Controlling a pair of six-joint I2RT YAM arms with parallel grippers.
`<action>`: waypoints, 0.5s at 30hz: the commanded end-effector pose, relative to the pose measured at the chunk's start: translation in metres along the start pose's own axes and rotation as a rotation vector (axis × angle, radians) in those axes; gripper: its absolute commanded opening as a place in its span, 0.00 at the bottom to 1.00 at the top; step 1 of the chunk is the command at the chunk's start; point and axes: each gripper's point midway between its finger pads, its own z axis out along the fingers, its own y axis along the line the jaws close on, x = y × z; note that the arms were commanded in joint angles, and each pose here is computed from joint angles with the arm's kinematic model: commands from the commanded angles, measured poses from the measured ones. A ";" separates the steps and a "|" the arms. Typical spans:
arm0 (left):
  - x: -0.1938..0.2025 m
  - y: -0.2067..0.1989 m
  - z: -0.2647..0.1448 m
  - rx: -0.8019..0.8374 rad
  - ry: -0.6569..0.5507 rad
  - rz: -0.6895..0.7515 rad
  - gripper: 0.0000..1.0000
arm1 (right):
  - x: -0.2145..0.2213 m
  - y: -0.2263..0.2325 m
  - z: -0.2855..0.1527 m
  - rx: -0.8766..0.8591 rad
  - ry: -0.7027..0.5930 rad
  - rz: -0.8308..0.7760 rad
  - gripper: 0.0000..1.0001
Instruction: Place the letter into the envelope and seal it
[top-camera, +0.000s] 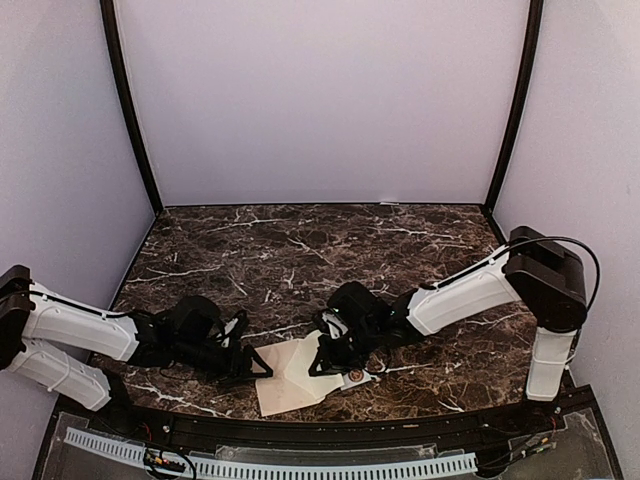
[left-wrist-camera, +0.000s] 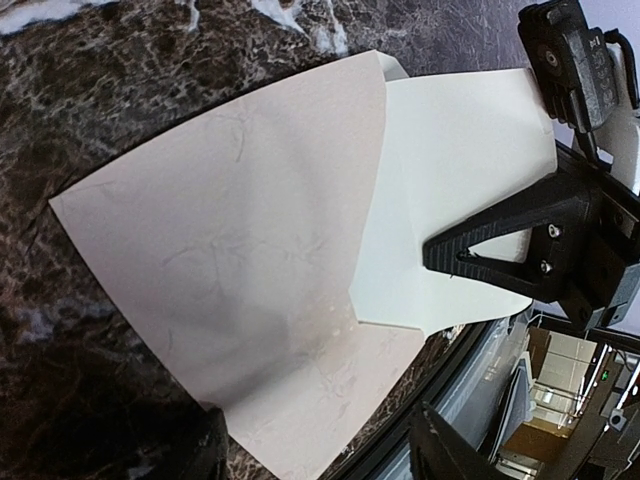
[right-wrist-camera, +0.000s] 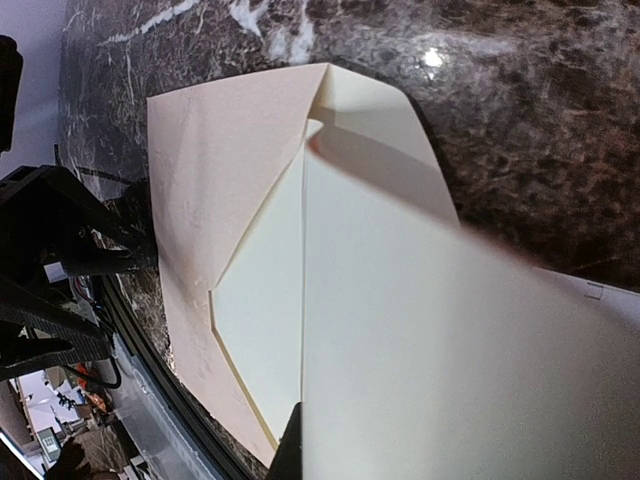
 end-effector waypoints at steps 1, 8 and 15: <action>0.004 0.021 0.000 -0.090 0.006 -0.010 0.61 | -0.005 0.009 -0.002 -0.022 -0.014 -0.040 0.00; 0.004 0.017 0.001 -0.071 0.016 -0.006 0.60 | -0.008 0.019 0.003 -0.070 -0.008 -0.052 0.00; 0.003 0.012 0.002 -0.049 0.015 0.004 0.60 | -0.007 0.022 0.007 -0.079 0.009 -0.066 0.00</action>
